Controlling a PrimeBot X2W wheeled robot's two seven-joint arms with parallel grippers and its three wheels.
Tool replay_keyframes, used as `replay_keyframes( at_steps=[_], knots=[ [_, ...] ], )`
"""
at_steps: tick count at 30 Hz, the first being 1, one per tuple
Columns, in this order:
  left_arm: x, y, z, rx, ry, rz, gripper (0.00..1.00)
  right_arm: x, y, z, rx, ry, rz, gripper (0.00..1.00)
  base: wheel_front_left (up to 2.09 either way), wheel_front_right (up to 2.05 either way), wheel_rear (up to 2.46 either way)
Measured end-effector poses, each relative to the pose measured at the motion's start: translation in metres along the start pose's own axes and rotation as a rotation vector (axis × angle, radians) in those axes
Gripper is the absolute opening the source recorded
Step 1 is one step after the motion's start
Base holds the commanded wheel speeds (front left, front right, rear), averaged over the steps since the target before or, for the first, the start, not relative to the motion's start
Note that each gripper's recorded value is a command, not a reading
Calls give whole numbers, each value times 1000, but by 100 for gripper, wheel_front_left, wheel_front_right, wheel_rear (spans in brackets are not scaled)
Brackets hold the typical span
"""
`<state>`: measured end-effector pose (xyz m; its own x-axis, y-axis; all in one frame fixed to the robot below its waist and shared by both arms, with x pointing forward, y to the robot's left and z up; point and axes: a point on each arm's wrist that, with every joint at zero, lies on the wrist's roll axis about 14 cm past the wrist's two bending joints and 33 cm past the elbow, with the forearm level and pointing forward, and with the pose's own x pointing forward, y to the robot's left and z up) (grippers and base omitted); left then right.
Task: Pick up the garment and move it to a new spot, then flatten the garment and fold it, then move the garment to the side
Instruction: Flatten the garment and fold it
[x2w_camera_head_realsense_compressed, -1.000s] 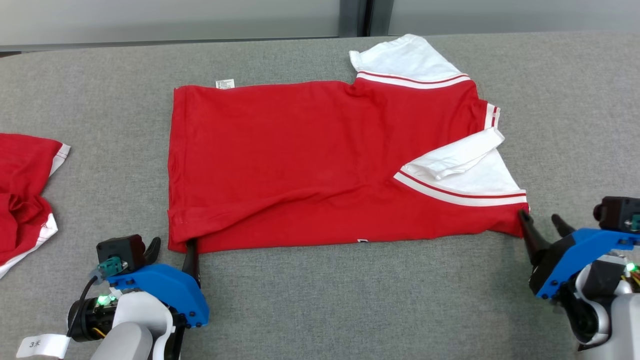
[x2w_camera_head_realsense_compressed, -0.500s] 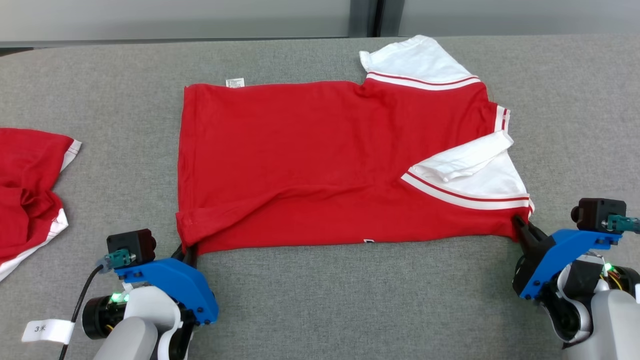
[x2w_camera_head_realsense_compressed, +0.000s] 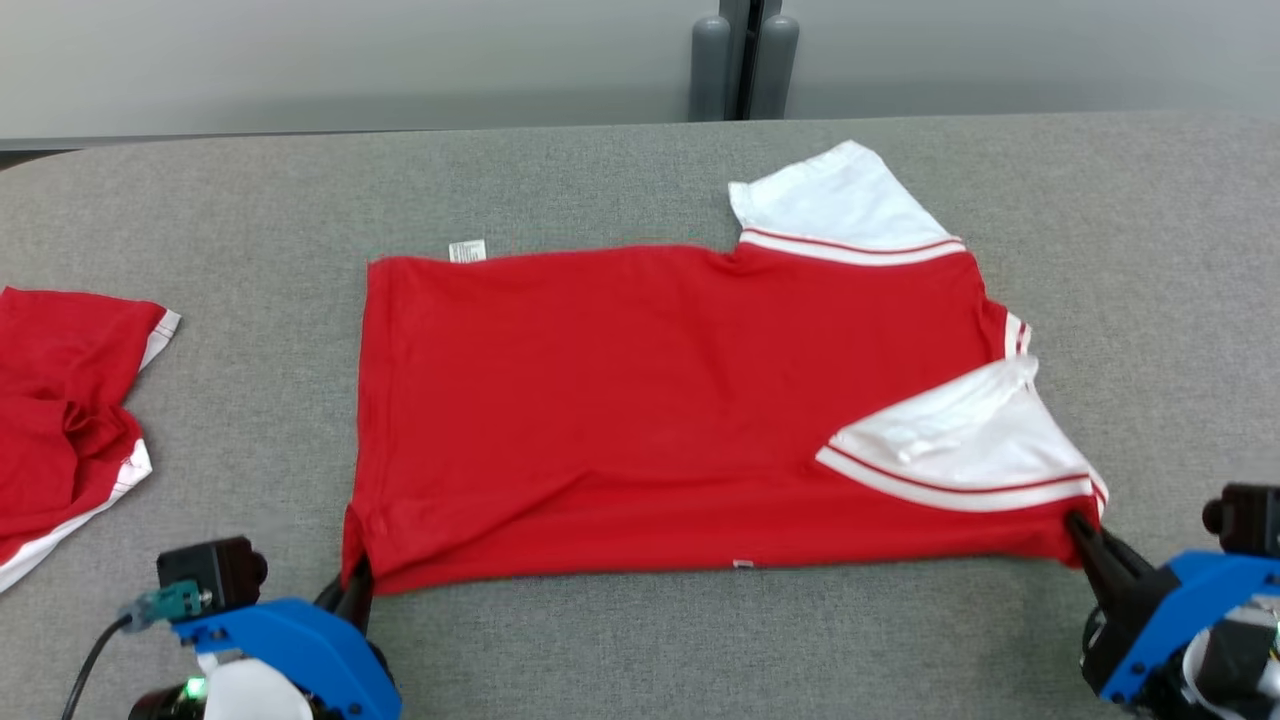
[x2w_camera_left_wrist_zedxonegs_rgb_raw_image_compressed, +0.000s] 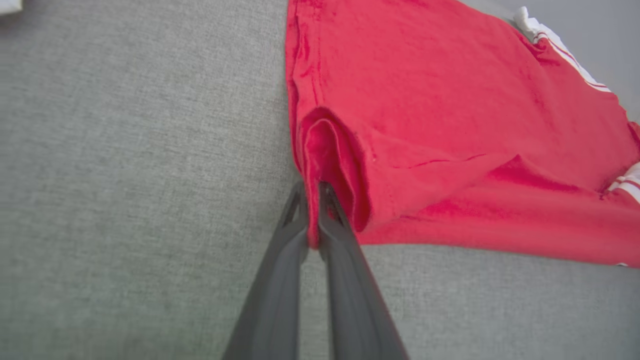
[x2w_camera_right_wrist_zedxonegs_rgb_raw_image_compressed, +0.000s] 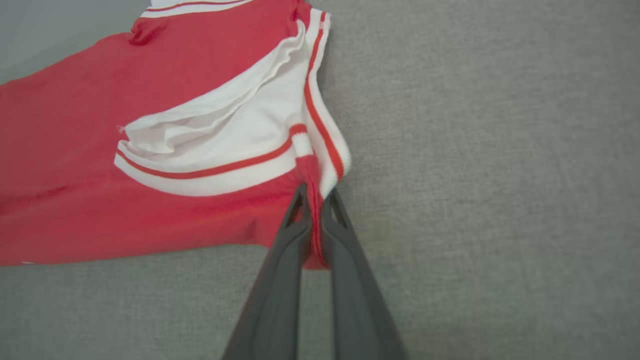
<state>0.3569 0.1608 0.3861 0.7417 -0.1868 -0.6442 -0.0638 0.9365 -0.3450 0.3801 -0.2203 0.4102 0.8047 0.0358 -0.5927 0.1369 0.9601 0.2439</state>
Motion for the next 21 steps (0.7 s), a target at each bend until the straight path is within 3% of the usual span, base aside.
replay_keyframes(
  at_steps=[8, 9, 10, 16, 21],
  knots=[
    [-24, 7, -39, -57, 142, 33, 0, -24, -12, -32, 80, 65, -5, 0, 0, 0, 0],
    [-25, 7, -42, -65, 153, 33, 22, -25, -12, -33, 86, 66, -4, 41, 0, 0, 0],
    [-26, 8, -45, -68, 165, 40, 100, -26, -13, -34, 90, 67, -4, 100, 0, 0, 0],
    [-28, 9, -41, -63, 153, 43, 100, -26, -10, -33, 75, 66, 2, 100, 0, 0, 0],
    [-20, 6, -5, 3, 81, 13, 100, -18, 9, 15, -18, -27, 29, 100, 0, 0, 0]
  ],
)
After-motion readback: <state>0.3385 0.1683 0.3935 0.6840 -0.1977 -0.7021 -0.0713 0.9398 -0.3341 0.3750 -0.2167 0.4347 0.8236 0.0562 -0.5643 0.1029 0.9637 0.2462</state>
